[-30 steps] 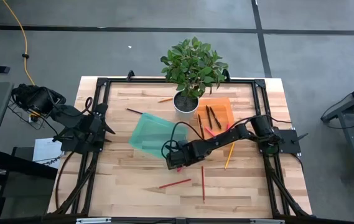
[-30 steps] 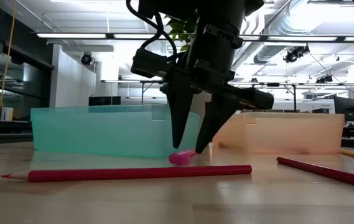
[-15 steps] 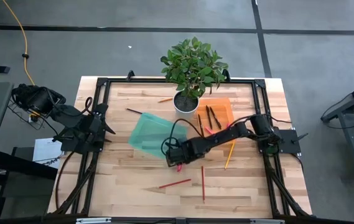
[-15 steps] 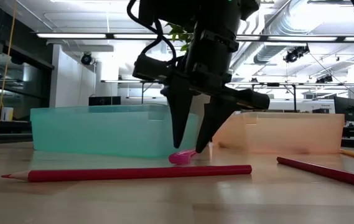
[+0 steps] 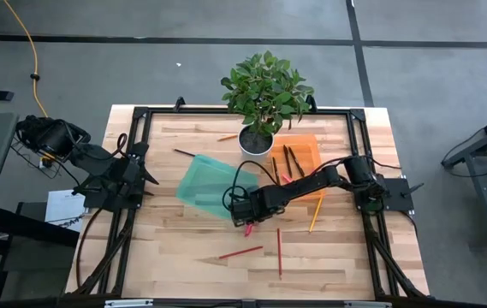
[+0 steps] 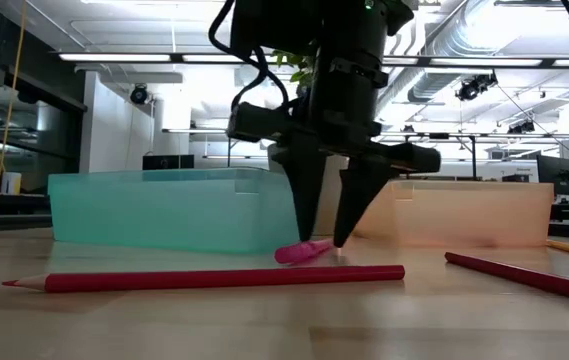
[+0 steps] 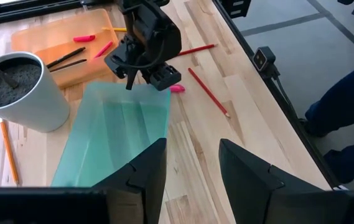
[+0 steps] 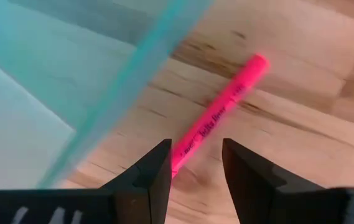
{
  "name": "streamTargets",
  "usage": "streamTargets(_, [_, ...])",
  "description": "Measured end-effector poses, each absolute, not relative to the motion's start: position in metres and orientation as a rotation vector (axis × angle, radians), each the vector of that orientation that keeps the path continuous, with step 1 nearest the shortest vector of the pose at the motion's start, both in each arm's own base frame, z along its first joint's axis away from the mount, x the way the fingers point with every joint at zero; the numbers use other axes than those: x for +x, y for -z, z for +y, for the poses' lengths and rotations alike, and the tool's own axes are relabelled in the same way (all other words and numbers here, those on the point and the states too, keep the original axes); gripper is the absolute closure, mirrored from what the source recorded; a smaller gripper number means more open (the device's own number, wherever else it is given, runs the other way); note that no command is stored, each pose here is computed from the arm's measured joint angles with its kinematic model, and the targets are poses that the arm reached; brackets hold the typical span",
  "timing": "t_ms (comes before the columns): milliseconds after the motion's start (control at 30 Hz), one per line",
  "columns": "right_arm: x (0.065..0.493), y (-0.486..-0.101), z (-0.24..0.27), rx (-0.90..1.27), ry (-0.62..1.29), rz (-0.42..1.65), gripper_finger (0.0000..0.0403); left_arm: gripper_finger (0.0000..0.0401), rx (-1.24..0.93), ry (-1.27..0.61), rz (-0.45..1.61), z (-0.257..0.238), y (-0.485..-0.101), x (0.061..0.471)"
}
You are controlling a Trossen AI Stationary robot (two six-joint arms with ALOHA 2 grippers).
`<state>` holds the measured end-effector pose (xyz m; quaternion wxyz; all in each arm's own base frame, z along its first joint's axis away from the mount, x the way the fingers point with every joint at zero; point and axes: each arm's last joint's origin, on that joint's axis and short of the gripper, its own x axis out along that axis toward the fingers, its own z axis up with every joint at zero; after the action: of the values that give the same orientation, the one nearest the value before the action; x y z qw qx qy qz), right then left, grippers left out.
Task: Sort pens & pencils
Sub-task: Put the pink pen into the orange bin
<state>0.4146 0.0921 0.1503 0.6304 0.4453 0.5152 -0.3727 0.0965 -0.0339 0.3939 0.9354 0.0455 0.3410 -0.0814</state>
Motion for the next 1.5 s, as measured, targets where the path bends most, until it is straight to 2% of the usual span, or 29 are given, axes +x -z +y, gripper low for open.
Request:
streamTargets(400, [0.420, -0.152, 0.095, 1.058, 0.801, 1.151, 0.0270, 0.0268, 0.090, 0.173, 0.697, -0.034, -0.394, 0.096])
streamTargets(967, [0.409, -0.150, 0.093, 0.988, 0.830, 1.270, 0.0270, 0.0267, 0.090, 0.174, 0.698, -0.034, -0.394, 0.096])
streamTargets(1500, [0.415, -0.150, 0.090, 0.969, 0.775, 1.234, 0.0270, 0.0267, 0.092, 0.174, 0.698, -0.034, -0.394, 0.096])
